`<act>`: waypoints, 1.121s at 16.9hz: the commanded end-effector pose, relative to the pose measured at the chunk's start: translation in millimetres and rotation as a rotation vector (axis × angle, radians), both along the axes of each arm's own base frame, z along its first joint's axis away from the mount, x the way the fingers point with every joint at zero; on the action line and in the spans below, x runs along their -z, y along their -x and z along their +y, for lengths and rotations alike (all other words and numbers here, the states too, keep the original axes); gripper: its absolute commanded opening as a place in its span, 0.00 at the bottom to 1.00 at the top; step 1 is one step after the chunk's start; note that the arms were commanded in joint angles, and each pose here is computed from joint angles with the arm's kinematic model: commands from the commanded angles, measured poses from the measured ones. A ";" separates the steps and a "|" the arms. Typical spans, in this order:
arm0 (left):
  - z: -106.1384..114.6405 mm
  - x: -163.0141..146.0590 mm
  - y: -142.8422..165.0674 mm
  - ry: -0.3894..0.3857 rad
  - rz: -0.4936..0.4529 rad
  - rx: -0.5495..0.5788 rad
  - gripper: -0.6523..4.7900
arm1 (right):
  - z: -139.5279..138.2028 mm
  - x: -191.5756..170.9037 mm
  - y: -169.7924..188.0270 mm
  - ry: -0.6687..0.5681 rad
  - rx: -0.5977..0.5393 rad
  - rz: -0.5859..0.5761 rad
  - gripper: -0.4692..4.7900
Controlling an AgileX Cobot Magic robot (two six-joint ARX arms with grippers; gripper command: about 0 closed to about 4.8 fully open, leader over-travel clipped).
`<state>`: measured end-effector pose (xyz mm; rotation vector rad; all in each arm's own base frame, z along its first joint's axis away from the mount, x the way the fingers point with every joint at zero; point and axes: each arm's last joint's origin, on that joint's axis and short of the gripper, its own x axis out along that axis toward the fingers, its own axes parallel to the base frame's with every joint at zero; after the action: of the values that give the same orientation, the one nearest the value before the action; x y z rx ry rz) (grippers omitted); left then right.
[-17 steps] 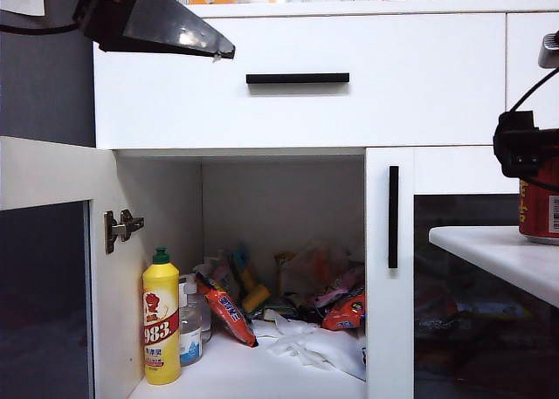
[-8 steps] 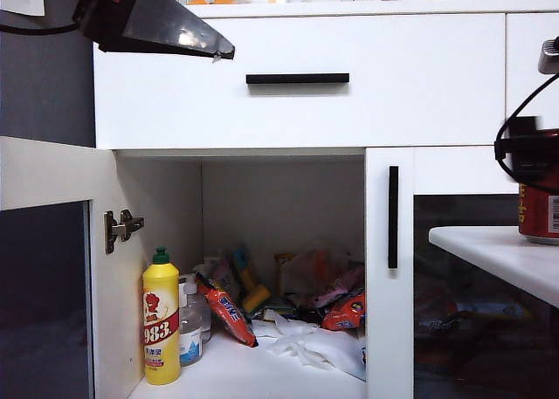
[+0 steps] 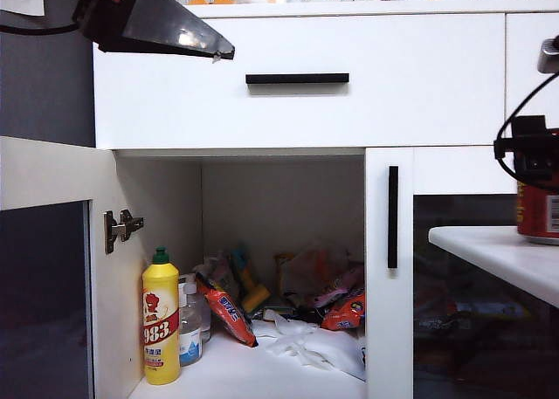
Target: Open the left door of the white cabinet, pick up a can of beverage from the table on the right, place it inside the cabinet, and finally close the cabinet door.
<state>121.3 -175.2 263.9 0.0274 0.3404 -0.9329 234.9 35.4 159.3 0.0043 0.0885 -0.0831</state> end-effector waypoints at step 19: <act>66.7 -23.7 39.9 -0.037 -0.040 -0.169 1.00 | 143.5 -35.5 -26.5 -0.070 -0.707 -0.133 0.32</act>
<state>81.1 -109.2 287.4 0.0465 0.3180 -0.7777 257.5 172.4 186.1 0.0010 0.0976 0.6101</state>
